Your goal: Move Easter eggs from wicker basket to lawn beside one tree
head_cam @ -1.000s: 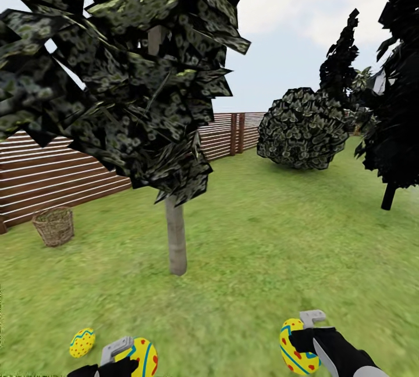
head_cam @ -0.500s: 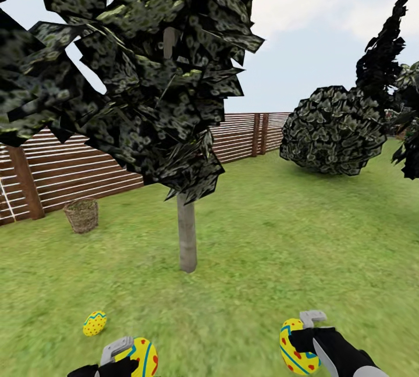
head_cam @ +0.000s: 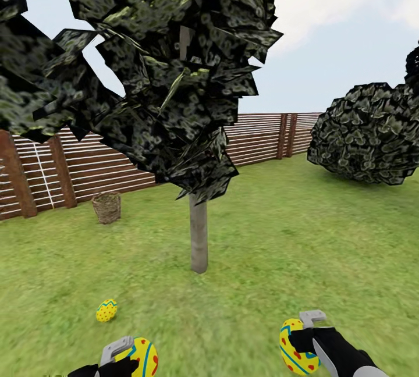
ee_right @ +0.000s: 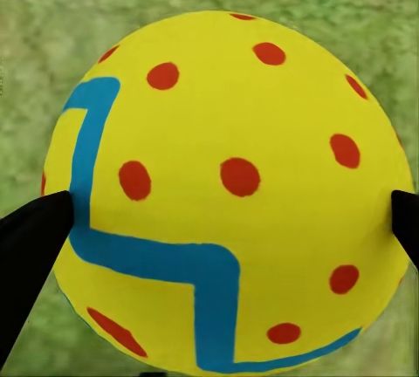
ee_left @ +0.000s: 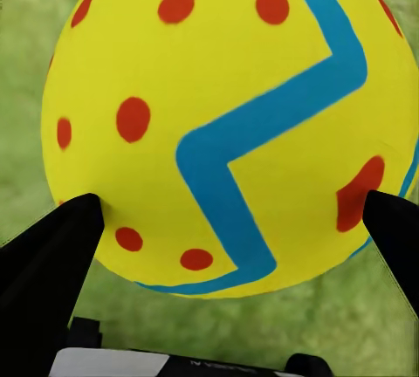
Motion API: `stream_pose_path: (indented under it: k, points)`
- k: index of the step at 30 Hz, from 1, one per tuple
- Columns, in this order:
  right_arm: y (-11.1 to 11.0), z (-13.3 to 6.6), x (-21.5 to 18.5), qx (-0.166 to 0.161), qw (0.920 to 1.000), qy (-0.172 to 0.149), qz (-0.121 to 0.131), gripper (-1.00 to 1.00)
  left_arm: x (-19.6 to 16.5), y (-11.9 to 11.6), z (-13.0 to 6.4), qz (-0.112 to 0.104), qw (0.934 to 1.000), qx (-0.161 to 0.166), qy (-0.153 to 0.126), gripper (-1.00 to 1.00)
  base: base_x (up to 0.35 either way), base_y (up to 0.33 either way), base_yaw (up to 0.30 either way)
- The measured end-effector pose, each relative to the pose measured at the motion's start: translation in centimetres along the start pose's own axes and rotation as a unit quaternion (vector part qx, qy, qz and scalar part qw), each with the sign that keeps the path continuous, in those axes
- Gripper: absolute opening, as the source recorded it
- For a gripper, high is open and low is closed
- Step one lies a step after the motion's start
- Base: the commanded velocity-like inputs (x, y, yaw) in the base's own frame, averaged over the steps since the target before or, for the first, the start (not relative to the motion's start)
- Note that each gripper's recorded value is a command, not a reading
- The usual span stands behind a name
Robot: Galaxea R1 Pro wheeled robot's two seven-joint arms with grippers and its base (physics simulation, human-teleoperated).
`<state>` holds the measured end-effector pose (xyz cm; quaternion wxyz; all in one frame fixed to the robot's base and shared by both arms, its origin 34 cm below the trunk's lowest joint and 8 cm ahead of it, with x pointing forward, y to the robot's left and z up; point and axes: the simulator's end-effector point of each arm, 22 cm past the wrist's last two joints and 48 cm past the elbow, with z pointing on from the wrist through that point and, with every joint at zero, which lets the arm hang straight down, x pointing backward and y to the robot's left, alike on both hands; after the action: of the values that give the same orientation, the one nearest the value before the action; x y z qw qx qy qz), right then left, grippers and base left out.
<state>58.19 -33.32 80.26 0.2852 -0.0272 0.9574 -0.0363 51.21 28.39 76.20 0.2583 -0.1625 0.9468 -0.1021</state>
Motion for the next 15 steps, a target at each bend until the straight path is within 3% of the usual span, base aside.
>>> stream_pose_path:
  k: [4,15]
  points:
    - [-0.05,-0.01,-0.02,0.000,1.0000,0.000,0.001,-1.00,-0.01,-0.01,0.00,0.000,1.0000,0.000,0.000,-1.00,0.116,-0.324,0.171]
    - [0.00,-0.03,0.01,0.000,1.0000,0.000,0.000,-1.00,0.10,-0.12,0.02,0.001,1.0000,0.001,0.001,-1.00,0.190,-0.283,0.004]
